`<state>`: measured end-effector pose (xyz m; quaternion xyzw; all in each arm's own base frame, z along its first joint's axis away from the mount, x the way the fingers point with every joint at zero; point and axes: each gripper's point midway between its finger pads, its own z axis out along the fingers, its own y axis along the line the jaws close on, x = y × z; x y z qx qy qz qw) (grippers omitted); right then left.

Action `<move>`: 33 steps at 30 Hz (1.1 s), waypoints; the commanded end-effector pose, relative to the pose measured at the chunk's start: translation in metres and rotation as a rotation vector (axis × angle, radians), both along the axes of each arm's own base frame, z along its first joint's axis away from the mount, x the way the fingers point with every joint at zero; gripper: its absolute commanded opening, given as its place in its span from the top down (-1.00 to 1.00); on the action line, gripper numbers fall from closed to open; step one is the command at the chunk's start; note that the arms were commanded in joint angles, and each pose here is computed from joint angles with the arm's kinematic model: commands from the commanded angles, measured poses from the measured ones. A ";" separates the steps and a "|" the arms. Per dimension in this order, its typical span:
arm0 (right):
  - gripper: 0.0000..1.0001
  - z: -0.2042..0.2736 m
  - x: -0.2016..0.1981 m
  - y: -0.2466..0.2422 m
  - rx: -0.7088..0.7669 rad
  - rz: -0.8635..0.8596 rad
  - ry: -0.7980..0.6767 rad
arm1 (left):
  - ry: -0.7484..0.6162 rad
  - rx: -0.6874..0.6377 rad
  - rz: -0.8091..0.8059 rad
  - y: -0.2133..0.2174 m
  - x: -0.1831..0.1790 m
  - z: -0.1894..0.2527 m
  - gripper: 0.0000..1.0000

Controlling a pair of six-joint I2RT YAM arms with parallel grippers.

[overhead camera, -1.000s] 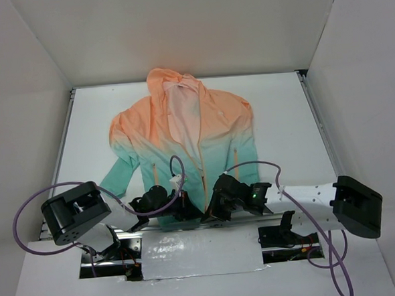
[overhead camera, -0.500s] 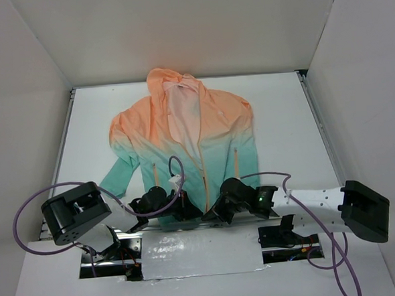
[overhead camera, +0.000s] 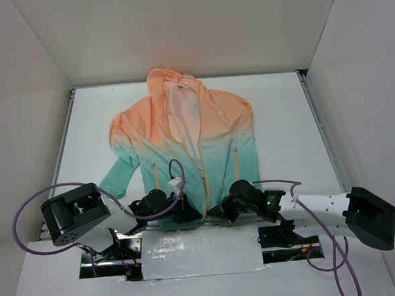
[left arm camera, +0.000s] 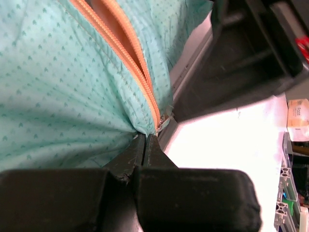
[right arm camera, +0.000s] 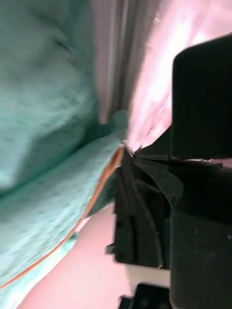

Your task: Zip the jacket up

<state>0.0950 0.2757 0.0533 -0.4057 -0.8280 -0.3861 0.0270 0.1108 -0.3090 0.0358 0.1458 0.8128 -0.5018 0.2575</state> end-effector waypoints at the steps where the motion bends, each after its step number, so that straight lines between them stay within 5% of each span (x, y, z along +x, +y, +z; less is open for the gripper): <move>1: 1.00 0.001 0.022 -0.005 0.042 -0.132 -0.012 | -0.065 -0.066 -0.046 -0.009 -0.004 0.018 1.00; 17: 1.00 0.014 0.045 0.001 0.070 -0.152 -0.059 | -0.065 -0.035 -0.038 -0.010 -0.005 0.011 1.00; 22: 1.00 0.027 0.050 -0.004 -0.015 -0.023 -0.285 | -0.067 -0.031 -0.030 -0.009 -0.003 0.011 1.00; 26: 0.69 0.051 0.065 -0.023 -0.177 0.086 -0.609 | -0.063 -0.028 -0.038 -0.011 -0.004 0.010 1.00; 27: 0.49 0.055 0.069 -0.028 -0.212 0.099 -0.675 | -0.062 -0.030 -0.037 -0.011 -0.003 0.011 1.00; 28: -0.45 0.055 0.070 -0.032 -0.264 0.175 -0.767 | -0.061 -0.029 -0.038 -0.011 -0.004 0.010 1.00; 30: -0.86 0.060 0.069 -0.034 -0.305 0.265 -0.845 | -0.061 -0.029 -0.041 -0.012 -0.004 0.010 1.00; 33: -0.53 0.048 0.058 -0.034 -0.377 0.476 -0.901 | -0.063 -0.027 -0.041 -0.012 -0.003 0.010 1.00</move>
